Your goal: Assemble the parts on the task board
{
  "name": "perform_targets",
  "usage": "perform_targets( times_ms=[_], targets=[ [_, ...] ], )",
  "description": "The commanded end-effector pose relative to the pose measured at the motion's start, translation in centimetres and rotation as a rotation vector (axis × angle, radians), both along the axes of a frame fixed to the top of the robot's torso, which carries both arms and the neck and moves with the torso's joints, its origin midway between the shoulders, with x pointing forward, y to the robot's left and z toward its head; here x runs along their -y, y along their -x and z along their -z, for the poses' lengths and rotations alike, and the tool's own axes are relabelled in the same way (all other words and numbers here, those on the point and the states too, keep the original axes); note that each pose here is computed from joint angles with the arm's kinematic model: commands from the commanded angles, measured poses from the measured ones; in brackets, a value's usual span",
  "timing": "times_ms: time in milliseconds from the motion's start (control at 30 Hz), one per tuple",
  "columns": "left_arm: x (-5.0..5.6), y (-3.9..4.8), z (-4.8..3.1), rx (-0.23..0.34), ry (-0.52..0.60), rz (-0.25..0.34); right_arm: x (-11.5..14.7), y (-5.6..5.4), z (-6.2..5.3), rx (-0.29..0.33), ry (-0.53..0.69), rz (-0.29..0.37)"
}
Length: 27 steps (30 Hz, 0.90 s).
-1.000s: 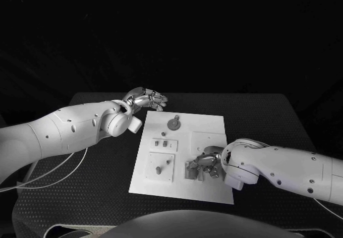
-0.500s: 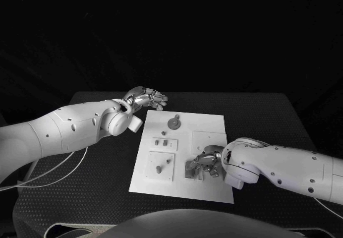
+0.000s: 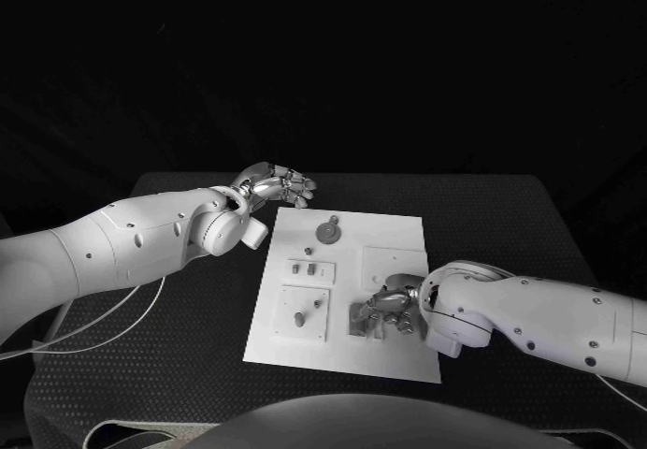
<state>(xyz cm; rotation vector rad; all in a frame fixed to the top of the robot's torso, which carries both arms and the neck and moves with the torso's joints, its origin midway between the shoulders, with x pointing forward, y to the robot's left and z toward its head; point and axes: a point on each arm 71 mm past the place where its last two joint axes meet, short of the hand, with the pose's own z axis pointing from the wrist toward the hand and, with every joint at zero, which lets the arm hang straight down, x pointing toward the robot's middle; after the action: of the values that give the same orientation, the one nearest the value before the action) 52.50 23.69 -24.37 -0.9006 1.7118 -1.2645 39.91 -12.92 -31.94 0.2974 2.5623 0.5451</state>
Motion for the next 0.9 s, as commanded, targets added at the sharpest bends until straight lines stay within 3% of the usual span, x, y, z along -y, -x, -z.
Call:
perform_targets(
  times_ms=[33, 300, 900],
  targets=[
    [0.15, 0.02, -0.12, 0.001, 0.012, 0.012, -0.13, 0.34, 0.03, 0.016, 0.007, -0.090],
    [0.18, 0.03, -0.12, 0.001, 0.012, 0.013, -0.51, 0.32, -0.21, 0.089, 0.052, -0.170],
    [0.09, 0.04, -0.12, 0.000, 0.012, 0.012, -0.51, 0.03, -0.29, 0.155, 0.093, -0.157]
  ],
)
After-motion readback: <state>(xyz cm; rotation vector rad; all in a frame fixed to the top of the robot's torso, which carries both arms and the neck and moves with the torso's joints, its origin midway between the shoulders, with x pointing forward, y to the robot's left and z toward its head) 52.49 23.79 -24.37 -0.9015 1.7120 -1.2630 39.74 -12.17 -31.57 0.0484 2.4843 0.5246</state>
